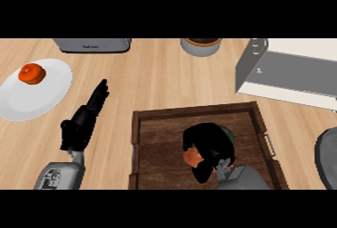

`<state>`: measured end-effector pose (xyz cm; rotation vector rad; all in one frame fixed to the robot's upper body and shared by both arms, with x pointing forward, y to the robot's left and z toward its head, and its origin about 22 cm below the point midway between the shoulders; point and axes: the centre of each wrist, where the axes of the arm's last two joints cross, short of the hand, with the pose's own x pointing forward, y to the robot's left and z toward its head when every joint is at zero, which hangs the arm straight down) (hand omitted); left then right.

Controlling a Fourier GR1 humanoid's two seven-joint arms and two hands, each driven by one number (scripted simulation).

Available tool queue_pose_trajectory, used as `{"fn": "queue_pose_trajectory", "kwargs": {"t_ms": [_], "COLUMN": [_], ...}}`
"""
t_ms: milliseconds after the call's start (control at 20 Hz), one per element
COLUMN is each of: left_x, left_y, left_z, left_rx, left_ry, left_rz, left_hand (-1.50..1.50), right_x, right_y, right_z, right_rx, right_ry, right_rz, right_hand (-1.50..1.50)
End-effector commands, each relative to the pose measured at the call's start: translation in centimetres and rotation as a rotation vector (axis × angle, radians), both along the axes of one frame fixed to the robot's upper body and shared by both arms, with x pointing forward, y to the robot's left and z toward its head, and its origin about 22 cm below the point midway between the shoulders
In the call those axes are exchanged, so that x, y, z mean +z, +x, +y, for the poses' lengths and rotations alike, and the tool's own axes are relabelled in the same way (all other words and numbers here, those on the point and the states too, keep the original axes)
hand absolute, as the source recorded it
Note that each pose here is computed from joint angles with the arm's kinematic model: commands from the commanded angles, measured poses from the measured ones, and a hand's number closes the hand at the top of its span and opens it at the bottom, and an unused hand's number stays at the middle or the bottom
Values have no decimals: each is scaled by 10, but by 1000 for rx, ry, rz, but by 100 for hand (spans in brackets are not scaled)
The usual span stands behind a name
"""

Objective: Pick the sweet potato from the tray and place it in the tiered shelf

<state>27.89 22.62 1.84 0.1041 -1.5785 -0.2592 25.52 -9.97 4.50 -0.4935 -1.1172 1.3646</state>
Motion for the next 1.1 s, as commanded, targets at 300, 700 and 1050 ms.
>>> {"fn": "queue_pose_trajectory", "kwargs": {"t_ms": [300, 700, 1050], "left_x": [10, -7, 11], "left_y": [11, 8, 6], "left_z": [-11, -13, -3], "left_rx": [-1, 3, 3], "left_ry": [9, 0, 12], "left_rz": [-1, 18, 14], "left_hand": [0, 0, 0], "right_x": [5, 57, 115], "right_y": [-7, -26, -47], "right_z": [8, 19, 24], "right_rx": [-579, -675, -735], "right_ry": [38, 452, 477], "right_rz": [-138, -365, -552], "right_hand": [150, 150, 150]}}
